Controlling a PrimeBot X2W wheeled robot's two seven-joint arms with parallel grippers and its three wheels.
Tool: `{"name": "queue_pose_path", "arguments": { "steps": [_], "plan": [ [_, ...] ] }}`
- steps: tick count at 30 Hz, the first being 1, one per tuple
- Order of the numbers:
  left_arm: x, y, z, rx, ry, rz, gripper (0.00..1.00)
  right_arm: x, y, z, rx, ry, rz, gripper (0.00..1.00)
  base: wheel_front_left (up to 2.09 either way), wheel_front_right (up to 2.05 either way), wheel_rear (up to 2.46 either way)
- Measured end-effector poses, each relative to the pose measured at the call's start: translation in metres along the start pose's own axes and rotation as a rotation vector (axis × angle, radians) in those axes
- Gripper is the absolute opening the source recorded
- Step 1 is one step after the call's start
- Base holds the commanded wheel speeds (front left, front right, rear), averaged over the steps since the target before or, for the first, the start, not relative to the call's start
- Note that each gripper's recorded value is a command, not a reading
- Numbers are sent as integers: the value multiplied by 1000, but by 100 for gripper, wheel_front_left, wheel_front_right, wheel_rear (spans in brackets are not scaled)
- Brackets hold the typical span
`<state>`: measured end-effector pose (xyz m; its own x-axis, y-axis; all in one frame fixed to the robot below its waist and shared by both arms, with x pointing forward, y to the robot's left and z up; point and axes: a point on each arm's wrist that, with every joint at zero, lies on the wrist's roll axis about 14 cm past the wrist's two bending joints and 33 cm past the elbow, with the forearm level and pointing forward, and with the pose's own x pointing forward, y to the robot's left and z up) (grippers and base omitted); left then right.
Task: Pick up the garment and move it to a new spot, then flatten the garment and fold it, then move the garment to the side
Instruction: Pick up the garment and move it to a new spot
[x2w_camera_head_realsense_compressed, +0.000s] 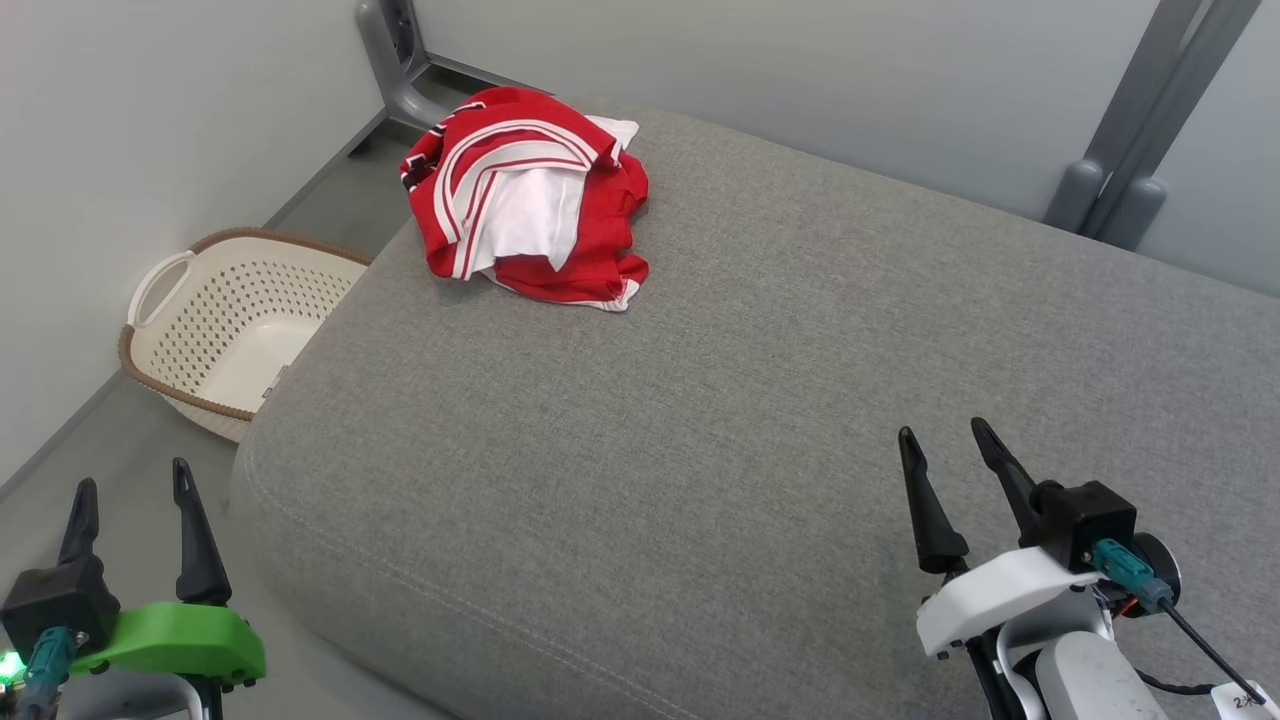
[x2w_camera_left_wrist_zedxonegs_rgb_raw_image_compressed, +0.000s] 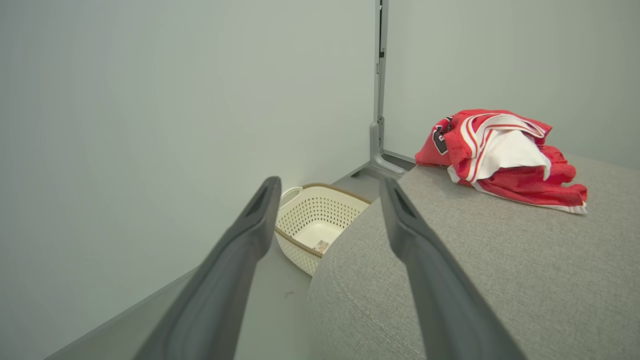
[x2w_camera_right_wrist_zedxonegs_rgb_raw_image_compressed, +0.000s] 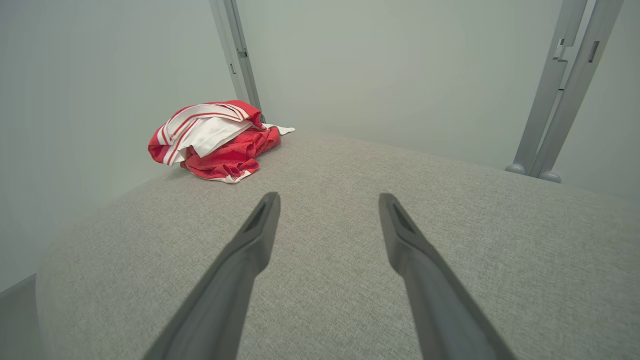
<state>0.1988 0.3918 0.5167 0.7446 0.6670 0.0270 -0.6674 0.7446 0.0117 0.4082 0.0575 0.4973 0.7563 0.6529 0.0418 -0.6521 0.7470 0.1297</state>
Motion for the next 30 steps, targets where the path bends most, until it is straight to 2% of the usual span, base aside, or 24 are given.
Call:
{"name": "queue_pose_path", "arguments": {
  "steps": [9,17,24,30],
  "plan": [
    [10,-6,7,-23,-19,-7,100,1,-4,2,-14,-11,-7,100,0,0,0],
    [79,-29,78,-26,-211,-73,100,10,-25,29,-75,-90,-45,100,0,0,0],
    [150,-74,137,-16,-335,-159,100,11,-67,45,-128,-148,-138,100,0,0,0],
    [203,-130,147,19,-338,-252,100,1,-109,44,-149,-166,-239,100,0,0,0]
  ]
}}
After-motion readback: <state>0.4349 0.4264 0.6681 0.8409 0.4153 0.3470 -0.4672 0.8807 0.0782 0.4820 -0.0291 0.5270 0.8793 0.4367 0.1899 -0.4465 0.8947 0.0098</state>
